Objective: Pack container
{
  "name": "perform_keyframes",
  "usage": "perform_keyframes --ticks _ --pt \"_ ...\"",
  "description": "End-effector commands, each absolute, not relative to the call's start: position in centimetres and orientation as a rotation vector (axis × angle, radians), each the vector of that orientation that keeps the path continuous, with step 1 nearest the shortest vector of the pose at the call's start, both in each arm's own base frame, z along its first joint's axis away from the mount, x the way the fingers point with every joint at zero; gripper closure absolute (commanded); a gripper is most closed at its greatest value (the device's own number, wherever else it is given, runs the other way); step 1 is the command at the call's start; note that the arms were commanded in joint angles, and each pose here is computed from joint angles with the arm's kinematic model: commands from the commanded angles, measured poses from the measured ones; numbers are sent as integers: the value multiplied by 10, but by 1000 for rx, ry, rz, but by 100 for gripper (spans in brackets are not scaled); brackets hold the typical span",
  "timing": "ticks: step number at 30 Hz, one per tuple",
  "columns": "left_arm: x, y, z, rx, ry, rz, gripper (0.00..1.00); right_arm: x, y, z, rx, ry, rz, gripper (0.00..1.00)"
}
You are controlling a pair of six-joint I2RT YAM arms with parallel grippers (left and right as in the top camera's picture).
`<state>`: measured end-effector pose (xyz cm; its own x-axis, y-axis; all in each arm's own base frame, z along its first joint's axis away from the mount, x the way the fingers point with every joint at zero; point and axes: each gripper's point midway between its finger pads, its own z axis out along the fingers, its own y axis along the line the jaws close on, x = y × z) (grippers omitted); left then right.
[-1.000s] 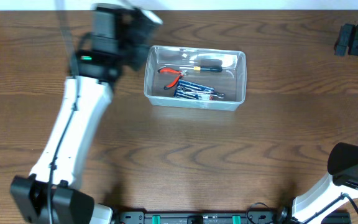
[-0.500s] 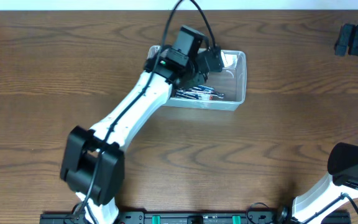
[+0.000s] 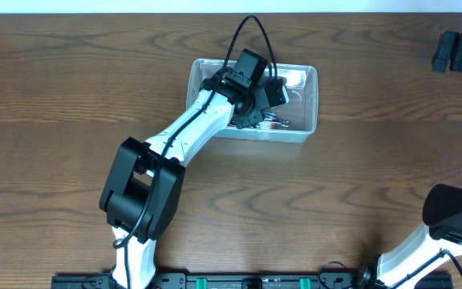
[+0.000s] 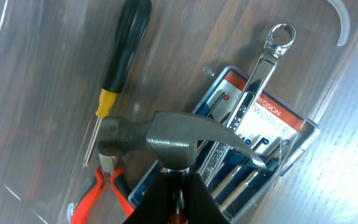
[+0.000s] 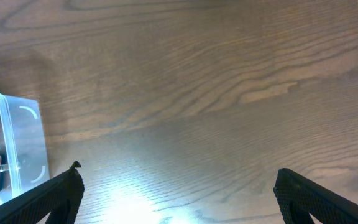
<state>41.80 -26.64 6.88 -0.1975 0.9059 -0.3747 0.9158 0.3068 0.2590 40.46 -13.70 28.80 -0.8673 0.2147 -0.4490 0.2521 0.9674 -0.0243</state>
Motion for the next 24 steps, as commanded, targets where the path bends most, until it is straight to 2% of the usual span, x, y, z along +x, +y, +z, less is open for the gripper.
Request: perform_keyframes --ticks 1,3,5,15,20,23,24 --pt "418 -265 71 1592 2142 -35 89 405 -141 286 346 2665 -128 1" --pt "416 -264 70 1599 2152 -36 74 405 -141 286 346 2665 -129 1" --pt "413 -262 68 1607 2164 -39 68 405 -141 286 335 2668 -131 1" --pt "412 -256 72 1604 2178 -8 67 404 -142 286 335 2669 -147 1" --pt "438 -239 117 1351 2223 50 61 404 -141 286 333 2668 -140 1" --pt "453 -225 160 1203 2198 50 41 409 -136 287 319 2654 -94 1" --pt "459 -214 181 1115 2194 46 29 411 -132 288 309 2644 -64 1"
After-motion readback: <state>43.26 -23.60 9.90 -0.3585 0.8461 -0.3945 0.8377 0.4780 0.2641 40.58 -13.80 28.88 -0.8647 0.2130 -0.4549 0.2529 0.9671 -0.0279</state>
